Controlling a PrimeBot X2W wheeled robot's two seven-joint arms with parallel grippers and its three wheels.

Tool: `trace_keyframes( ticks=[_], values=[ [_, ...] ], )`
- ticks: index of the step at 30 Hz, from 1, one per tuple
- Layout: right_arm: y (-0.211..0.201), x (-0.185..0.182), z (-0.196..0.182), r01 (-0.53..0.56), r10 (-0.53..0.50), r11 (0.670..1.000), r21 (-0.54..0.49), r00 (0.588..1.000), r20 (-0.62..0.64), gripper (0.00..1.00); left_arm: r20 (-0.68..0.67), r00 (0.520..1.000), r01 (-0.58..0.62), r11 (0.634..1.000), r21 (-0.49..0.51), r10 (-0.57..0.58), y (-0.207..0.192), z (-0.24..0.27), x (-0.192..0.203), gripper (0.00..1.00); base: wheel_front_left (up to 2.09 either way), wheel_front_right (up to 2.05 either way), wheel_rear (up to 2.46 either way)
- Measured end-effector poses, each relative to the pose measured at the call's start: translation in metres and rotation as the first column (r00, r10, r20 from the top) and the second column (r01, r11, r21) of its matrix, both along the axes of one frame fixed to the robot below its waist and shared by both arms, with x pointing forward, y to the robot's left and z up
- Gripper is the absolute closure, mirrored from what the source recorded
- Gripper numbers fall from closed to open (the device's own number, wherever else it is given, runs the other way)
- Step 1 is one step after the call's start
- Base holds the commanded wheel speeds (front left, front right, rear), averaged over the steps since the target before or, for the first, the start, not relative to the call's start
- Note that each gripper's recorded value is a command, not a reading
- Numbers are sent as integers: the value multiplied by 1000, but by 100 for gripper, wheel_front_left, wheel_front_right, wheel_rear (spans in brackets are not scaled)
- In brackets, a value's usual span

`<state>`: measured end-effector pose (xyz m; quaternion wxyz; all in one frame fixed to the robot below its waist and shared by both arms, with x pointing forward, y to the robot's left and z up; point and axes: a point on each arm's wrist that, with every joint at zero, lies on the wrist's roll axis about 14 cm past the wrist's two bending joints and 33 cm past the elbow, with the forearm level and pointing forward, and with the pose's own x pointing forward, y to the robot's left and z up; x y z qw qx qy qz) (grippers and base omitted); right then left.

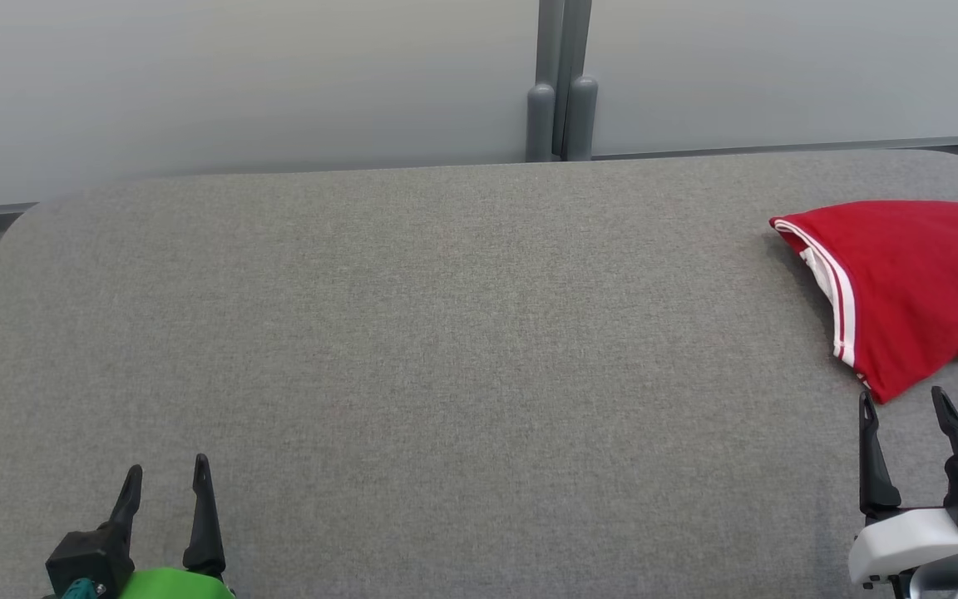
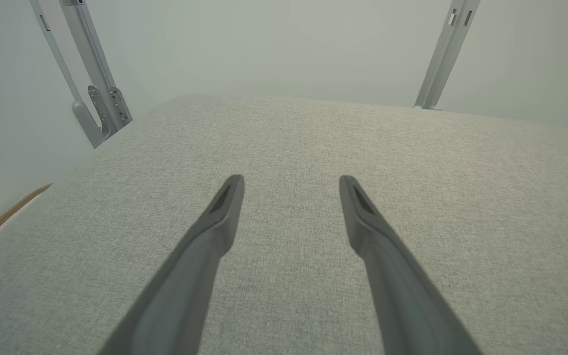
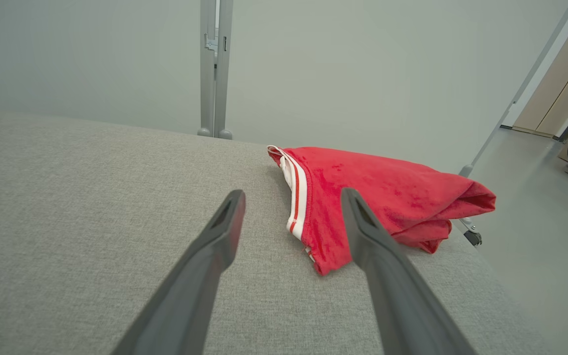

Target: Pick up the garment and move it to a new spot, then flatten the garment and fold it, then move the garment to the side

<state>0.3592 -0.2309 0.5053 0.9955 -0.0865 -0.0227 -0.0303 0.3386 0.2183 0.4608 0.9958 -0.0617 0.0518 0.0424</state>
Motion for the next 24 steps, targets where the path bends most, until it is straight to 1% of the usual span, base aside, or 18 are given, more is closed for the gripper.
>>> trace_keyframes(
  ticks=[11,12,17,19,24],
  values=[
    [0,-1,1,-1,1,1000,0,1000,3,0,-1,1000,3,1000,-1,-3,0,-1,0,0,0,0,0],
    [1,-1,-2,0,0,1000,4,1000,-6,100,-10,1000,2,1000,-4,-2,-1,-3,-1,100,0,0,0],
    [3,-7,-24,11,-8,999,42,997,-76,100,-66,998,-5,999,-33,3,-7,-20,-8,100,0,0,0],
    [2,-8,-26,19,-13,998,60,996,-86,100,-71,997,-11,999,-49,7,-8,-21,-8,100,0,0,0],
    [-2,-7,-28,53,-37,983,175,995,-94,100,-93,995,-38,989,-140,25,-6,-24,-8,100,0,0,0]
  ],
)
